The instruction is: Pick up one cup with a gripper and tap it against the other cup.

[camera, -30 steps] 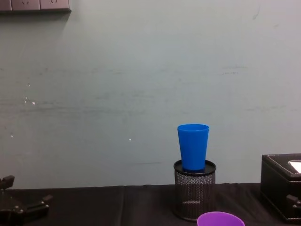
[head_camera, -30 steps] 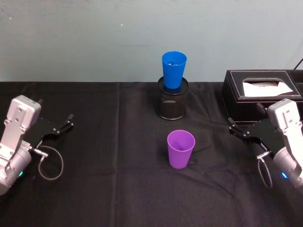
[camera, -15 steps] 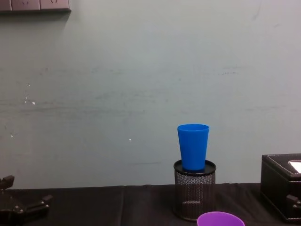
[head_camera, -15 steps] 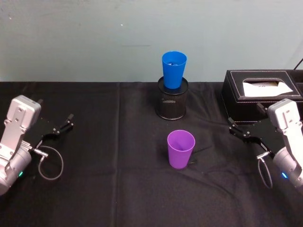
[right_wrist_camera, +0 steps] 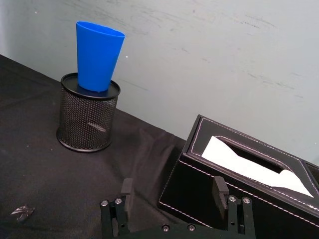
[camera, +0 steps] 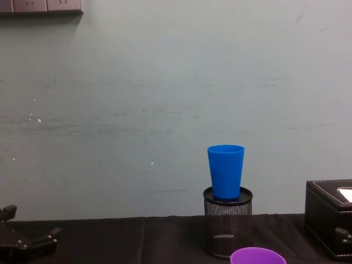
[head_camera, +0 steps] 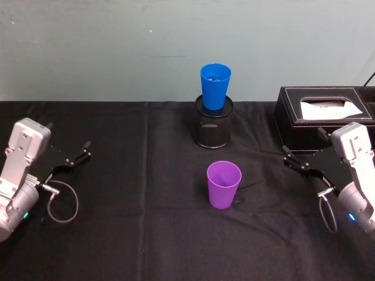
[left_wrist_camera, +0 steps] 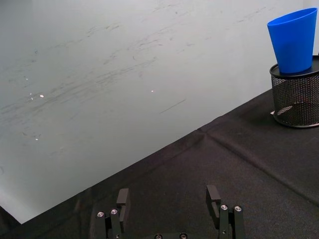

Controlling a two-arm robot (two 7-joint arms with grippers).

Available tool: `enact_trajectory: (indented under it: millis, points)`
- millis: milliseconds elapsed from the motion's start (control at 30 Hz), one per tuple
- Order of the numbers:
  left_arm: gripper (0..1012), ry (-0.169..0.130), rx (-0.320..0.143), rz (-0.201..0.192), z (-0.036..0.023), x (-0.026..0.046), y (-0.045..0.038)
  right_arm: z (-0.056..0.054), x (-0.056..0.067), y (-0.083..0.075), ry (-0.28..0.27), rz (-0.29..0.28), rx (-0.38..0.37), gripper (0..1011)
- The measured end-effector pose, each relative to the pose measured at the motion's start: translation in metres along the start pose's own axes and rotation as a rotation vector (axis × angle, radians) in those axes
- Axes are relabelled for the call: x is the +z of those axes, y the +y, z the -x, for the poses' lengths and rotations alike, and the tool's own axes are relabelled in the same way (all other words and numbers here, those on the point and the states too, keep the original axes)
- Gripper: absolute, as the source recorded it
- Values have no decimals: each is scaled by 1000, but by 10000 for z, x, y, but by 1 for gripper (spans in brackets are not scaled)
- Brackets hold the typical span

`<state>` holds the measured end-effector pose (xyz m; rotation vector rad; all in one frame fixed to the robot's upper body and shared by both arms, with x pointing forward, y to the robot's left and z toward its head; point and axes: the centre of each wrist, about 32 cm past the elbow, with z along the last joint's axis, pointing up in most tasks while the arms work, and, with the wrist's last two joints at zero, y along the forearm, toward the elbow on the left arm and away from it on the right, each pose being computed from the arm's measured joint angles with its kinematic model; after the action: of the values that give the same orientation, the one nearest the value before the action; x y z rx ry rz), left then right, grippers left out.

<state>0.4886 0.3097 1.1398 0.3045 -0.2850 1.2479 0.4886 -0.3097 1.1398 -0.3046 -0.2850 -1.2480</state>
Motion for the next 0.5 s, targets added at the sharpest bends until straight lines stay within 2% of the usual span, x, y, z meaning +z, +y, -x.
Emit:
enact_trajectory:
  millis: [400,500]
  points:
    - [1000,0,0,0,0,0,0,0,0,0,0,0,0,1003]
    - [1000,0,0,0,0,0,0,7,40,-1,5,-33,7,1003]
